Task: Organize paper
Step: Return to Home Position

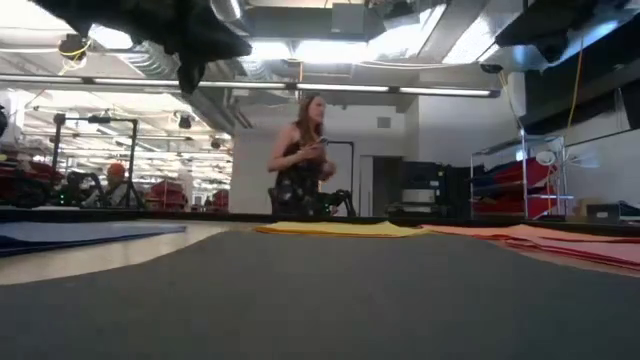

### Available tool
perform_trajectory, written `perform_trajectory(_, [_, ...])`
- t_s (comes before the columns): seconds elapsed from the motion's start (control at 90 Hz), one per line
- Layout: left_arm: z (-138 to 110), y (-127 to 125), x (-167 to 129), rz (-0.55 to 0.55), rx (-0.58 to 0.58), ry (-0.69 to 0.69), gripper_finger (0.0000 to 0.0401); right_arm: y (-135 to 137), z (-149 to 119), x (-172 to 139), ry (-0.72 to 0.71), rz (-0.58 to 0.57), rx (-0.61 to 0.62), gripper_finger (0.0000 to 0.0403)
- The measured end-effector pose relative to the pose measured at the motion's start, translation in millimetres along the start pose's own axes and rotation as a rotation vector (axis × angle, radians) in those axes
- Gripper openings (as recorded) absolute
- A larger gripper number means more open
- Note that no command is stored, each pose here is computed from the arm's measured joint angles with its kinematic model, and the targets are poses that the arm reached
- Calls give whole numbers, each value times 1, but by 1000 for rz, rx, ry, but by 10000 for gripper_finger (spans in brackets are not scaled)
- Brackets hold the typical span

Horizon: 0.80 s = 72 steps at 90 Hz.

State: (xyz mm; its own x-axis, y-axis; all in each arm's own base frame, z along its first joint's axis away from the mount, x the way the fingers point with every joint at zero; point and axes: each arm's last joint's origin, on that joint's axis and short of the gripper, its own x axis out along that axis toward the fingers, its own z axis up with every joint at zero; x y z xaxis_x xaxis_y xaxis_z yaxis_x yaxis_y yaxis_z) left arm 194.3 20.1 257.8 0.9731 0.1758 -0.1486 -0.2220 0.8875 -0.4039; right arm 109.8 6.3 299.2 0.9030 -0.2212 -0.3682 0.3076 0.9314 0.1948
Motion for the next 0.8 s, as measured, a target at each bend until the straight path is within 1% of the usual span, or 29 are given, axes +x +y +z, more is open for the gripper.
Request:
perform_trajectory(0.111, [-11, 5, -7, -47, 12, -78, 0, -13, -14, -19, -115, 44, 50, 0])
perform_trajectory(0.244, [-26, 11, -19, -140, 6, -117, 0, -27, -28, -40, -250, 93, 99, 0])
perform_trajectory(0.367, [-36, 16, -32, -187, 8, -155, 0, -38, -41, -54, -347, 113, 127, 0])
perform_trajectory(0.422, [-38, 19, -39, -196, 8, -182, 0, -38, -41, -53, -354, 97, 120, 0])
perform_trajectory(0.489, [-41, 21, -48, -207, 19, -212, 0, -39, -46, -50, -307, 69, 85, 0])
perform_trajectory(0.556, [-43, 23, -58, -227, 35, -267, 0, -37, -44, -48, -335, 76, 84, 0])
perform_trajectory(0.633, [-48, 26, -66, -239, 35, -295, 0, -37, -50, -43, -334, 75, 54, 0])
perform_trajectory(0.722, [-59, 31, -73, -260, 0, -304, 0, -35, -49, -41, -359, 101, 42, 0])
perform_trajectory(0.8, [-67, 35, -77, -273, -22, -307, 0, -35, -53, -36, -337, 101, 31, 0])
